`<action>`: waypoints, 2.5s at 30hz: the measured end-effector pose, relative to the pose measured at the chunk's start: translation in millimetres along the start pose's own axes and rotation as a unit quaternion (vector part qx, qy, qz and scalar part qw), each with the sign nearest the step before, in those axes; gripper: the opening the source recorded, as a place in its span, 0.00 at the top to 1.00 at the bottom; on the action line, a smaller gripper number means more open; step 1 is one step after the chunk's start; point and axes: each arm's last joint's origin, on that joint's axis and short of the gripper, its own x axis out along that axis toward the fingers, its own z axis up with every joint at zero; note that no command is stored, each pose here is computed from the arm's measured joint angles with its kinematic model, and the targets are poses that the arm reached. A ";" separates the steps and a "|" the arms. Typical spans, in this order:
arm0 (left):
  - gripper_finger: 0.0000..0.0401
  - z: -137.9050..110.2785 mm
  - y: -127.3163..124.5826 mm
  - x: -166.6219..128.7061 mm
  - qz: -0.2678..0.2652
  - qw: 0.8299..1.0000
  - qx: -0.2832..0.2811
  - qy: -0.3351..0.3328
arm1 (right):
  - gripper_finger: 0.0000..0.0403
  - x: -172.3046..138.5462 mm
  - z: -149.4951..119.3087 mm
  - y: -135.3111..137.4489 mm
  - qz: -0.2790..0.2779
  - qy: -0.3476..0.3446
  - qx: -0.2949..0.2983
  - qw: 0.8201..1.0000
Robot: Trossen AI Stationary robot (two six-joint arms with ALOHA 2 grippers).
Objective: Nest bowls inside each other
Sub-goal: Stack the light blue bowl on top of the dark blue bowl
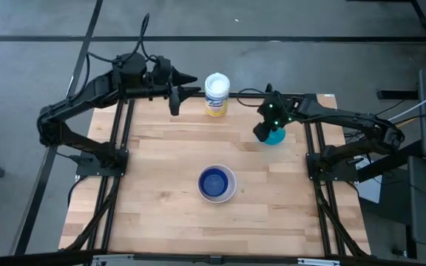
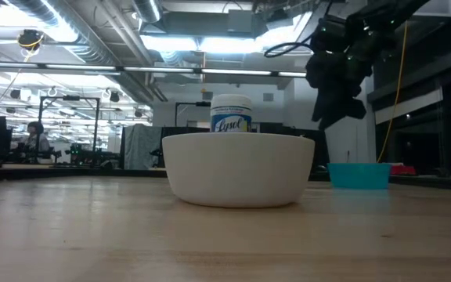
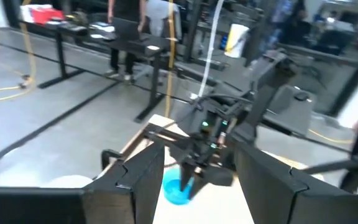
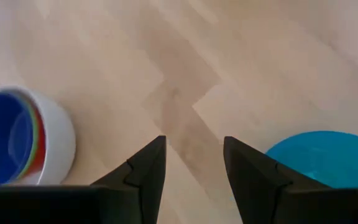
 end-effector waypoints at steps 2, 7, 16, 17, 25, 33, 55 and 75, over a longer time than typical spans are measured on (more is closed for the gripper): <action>0.52 0.0 -0.1 -0.9 -0.013 1.000 0.007 0.003 | 0.59 -0.1 0.6 -1.1 -0.016 -0.007 0.019 1.000; 0.52 0.4 2.3 -1.2 -0.039 0.999 0.006 0.008 | 0.59 -0.2 -1.6 -3.7 -0.051 -0.006 0.057 0.997; 0.52 2.7 14.2 -2.1 -0.059 0.998 0.004 0.011 | 0.59 -1.8 -13.9 -9.4 -0.096 0.049 0.090 0.990; 0.52 3.0 15.4 -2.2 -0.060 0.998 0.003 0.011 | 0.59 -2.0 -15.0 -9.8 -0.098 0.054 0.091 0.990; 0.52 4.8 24.3 -3.3 -0.065 0.998 0.000 0.010 | 0.59 9.4 -17.2 -11.7 -0.086 0.097 0.098 0.987; 0.52 5.7 29.6 -4.1 -0.063 0.998 -0.002 0.009 | 0.59 39.5 -16.2 -17.2 -0.081 0.146 0.094 0.981; 0.52 6.0 32.1 -4.6 -0.070 0.997 -0.007 0.011 | 0.80 58.1 -9.3 -19.4 -0.075 0.127 0.103 0.984; 0.52 5.8 32.3 -4.6 -0.073 0.997 0.007 0.011 | 1.00 59.8 9.6 -8.3 0.015 0.045 0.104 0.993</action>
